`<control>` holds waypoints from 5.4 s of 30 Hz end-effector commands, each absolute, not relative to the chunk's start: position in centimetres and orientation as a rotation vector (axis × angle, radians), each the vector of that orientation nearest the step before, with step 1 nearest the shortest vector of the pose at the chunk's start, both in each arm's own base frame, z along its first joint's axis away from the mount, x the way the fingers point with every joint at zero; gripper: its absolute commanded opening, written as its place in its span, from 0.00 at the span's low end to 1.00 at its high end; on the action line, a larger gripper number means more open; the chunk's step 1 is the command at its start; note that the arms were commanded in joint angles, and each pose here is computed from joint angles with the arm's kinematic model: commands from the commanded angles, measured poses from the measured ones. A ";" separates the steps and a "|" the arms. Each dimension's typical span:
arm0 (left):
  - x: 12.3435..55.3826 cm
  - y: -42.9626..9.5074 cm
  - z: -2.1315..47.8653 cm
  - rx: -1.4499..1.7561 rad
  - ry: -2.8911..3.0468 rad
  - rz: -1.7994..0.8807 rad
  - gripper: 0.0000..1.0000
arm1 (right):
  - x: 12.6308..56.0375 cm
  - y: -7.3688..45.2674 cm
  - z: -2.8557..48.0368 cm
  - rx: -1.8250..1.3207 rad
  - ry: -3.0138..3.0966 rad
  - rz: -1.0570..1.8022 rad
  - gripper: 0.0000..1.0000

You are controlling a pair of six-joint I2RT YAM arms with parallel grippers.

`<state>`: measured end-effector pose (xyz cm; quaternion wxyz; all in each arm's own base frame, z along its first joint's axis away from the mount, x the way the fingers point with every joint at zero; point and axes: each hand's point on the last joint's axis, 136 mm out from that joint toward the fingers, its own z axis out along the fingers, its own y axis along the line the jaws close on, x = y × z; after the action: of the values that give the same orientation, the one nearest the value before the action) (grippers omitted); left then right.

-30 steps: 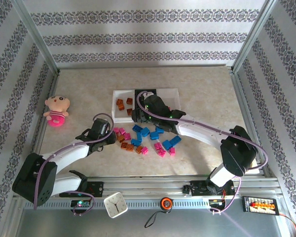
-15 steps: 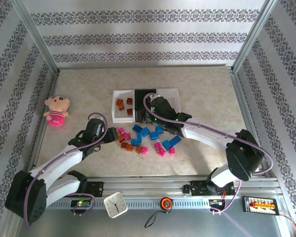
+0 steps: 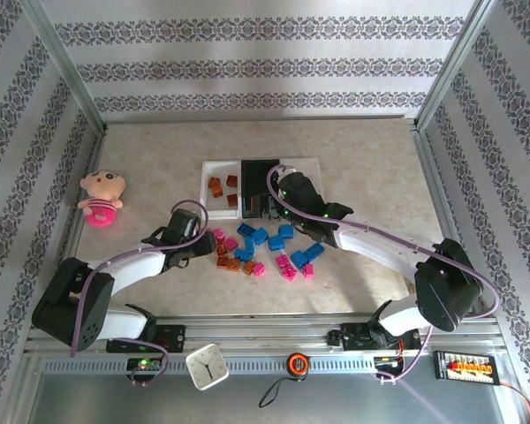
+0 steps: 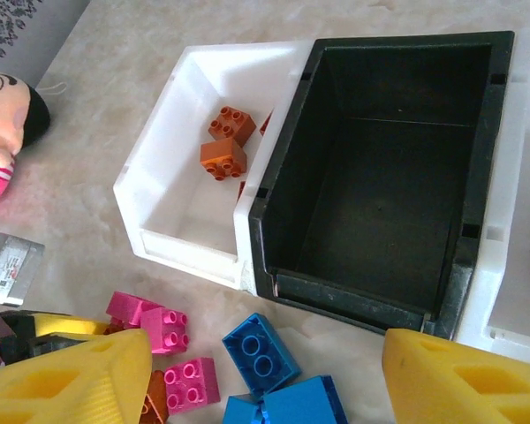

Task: Sort the legos into containers by color
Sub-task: Pick up the lego from the center of the table, then place the lego in the container, then pick up the lego from the bottom-center of the table, then place the lego in the container, then pick up the lego from the center of the table.

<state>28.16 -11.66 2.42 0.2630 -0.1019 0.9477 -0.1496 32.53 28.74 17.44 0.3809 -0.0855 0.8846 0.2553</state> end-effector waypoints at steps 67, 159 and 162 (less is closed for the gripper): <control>26.8 -14.0 18.7 -0.254 2.100 -0.807 1.00 | 17.5 17.6 3.1 -0.264 2.713 0.434 0.62; 32.3 -10.6 3.9 -0.302 2.443 -0.356 0.34 | 35.7 19.8 14.1 -0.054 2.422 0.427 0.62; 31.8 -10.9 5.7 -0.291 2.417 -0.403 0.29 | 35.5 19.4 14.1 -0.044 2.419 0.423 0.62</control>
<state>31.83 -10.87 3.88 0.3130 -0.1116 0.9332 -0.1367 35.73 20.01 13.55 0.3299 -0.0301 0.9306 0.1555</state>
